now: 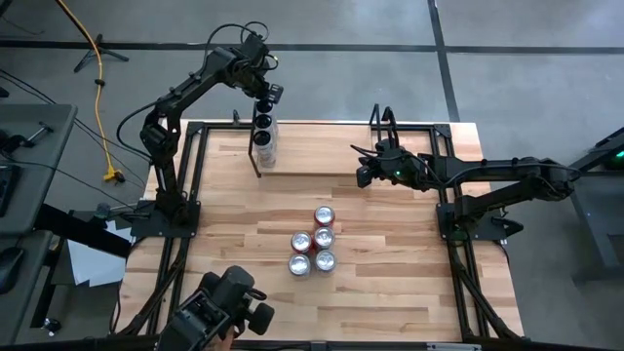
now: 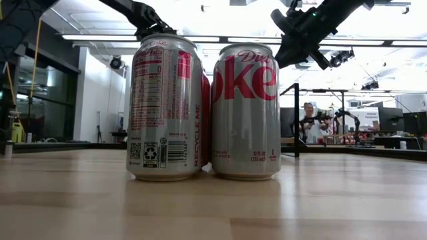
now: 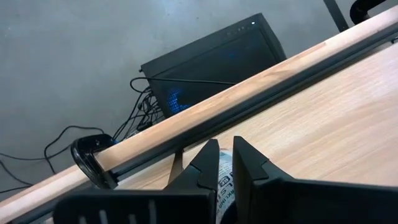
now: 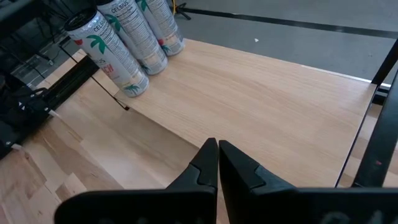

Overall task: Place canned beverage on shelf
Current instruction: Adjust the white soda can, then put the top orange soda can on the shelf

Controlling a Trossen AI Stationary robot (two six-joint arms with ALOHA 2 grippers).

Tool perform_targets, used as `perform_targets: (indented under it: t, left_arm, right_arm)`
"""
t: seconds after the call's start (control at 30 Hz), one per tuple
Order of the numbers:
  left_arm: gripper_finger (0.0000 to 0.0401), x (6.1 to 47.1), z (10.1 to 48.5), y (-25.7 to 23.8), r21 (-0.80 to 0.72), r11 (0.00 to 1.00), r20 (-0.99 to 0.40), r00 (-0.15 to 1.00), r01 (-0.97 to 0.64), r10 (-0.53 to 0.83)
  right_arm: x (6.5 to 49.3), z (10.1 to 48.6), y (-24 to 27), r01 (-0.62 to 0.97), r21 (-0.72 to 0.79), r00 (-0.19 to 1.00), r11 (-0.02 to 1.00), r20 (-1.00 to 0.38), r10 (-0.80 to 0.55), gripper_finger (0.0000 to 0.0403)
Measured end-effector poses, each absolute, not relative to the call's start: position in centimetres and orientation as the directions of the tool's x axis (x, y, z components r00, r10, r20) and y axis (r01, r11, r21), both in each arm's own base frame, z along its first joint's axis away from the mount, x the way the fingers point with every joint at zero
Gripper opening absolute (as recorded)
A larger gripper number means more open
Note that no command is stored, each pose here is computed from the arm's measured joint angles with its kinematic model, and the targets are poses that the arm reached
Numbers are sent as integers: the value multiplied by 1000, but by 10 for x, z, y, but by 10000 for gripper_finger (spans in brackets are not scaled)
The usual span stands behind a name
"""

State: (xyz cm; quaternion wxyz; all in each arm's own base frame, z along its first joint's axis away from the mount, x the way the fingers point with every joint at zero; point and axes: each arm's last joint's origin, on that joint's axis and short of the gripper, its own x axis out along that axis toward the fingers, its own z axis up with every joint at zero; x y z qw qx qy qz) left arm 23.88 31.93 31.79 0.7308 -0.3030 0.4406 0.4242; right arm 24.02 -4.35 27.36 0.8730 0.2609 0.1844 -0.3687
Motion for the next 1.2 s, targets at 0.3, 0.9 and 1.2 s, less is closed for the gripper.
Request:
perform_targets:
  t: [0.3,0.9,1.2]
  left_arm:
    - [0,239,318,318,-91,466,-905,268,-880,330]
    - [0,231,342,314,-92,458,-847,311,-884,432]
    - [0,207,422,252,-87,566,-688,460,-820,562]
  right_arm:
    - [240,274,-44,740,320,660,592,-514,-547,0]
    - [240,274,-44,739,321,662,592,-512,-548,0]
    - [249,288,-43,643,370,763,671,-388,-517,3]
